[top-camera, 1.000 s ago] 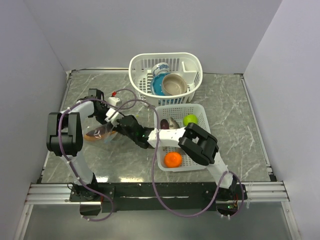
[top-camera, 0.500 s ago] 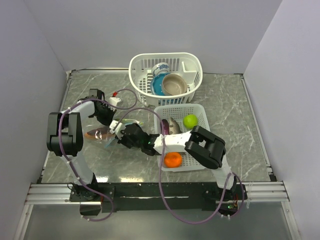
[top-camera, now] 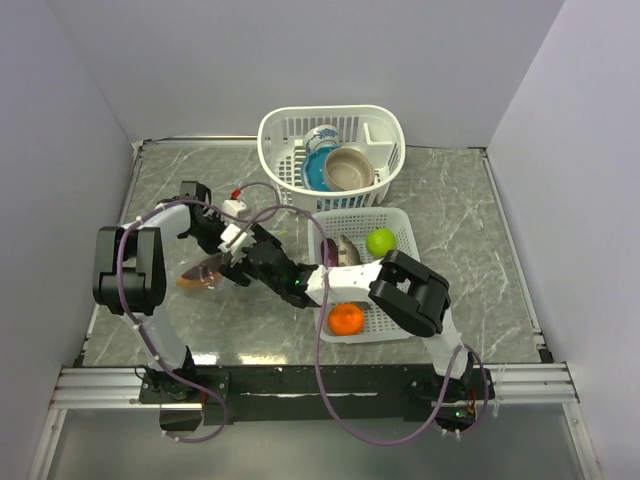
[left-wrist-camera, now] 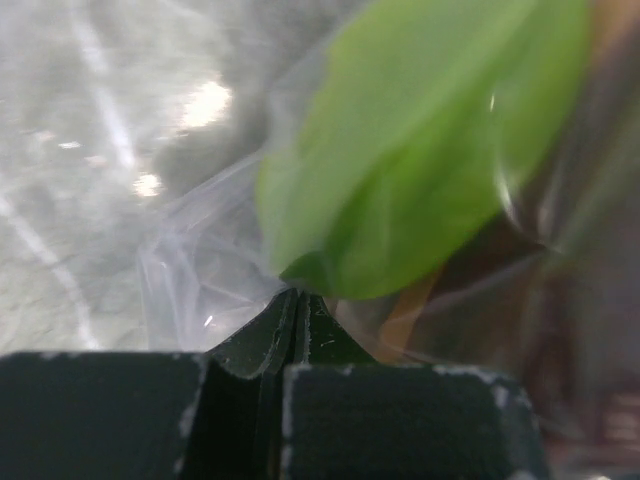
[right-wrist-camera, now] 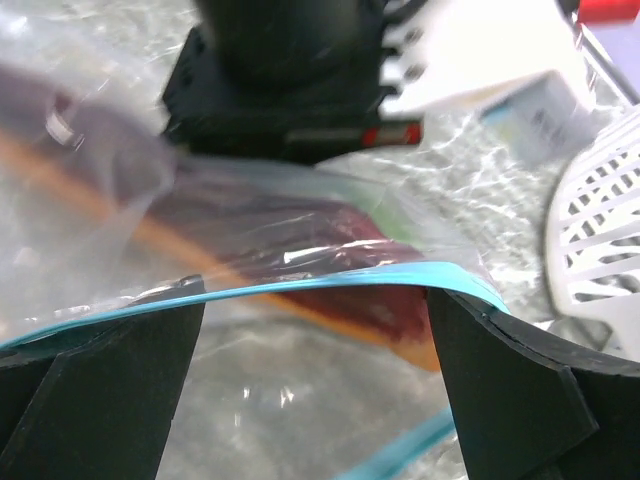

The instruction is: Open the zip-top bag and remove the fake food

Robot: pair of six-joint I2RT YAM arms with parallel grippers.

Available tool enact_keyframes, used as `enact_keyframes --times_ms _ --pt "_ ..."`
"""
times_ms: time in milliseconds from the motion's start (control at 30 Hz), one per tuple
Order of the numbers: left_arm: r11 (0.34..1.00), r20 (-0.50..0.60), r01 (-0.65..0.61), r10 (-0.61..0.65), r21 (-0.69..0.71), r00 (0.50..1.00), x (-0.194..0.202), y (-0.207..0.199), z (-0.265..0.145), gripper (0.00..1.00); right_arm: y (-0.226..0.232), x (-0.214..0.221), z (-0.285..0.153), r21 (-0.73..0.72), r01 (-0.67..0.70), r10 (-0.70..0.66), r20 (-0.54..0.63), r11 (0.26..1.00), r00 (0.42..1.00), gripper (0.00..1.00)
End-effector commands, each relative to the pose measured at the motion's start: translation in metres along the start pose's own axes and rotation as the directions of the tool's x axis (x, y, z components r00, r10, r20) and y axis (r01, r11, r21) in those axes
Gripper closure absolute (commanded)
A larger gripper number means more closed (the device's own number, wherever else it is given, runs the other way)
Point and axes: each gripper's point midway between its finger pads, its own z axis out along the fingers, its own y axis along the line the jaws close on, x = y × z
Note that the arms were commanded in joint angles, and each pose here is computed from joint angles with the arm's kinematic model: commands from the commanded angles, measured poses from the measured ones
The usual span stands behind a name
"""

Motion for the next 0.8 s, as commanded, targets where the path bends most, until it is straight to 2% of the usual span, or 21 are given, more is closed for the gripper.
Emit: enact_keyframes --times_ms 0,167,300,433,667,767 --pt "0.974 -0.029 -0.077 0.085 0.212 0.996 0.013 -0.05 -0.003 0.99 -0.014 -0.03 0.014 0.032 -0.016 0.014 0.072 0.999 0.997 0.0" --pt "0.936 0.005 -0.127 0.132 0.329 0.991 0.009 -0.07 -0.01 0.99 0.008 -0.022 0.016 -0.079 -0.038 0.04 0.025 0.996 0.999 0.0" --pt "0.938 0.009 -0.133 0.137 0.321 0.991 0.007 -0.068 -0.009 0.99 0.03 -0.015 0.002 -0.193 -0.07 0.073 0.008 0.979 0.997 0.0" --pt "0.936 0.019 -0.124 0.125 0.328 0.992 0.004 -0.07 -0.009 0.99 0.056 0.0 -0.009 -0.267 -0.113 0.1 -0.061 0.957 0.993 0.0" --pt "0.924 0.044 -0.162 0.157 0.346 0.987 -0.002 -0.085 -0.014 0.99 0.099 0.017 -0.025 -0.332 -0.142 0.111 -0.109 0.932 0.988 0.0" --pt "0.944 0.025 -0.15 0.15 0.295 0.988 -0.003 -0.075 -0.012 0.99 0.108 0.025 -0.037 -0.362 -0.136 0.095 -0.128 0.922 0.987 0.02"
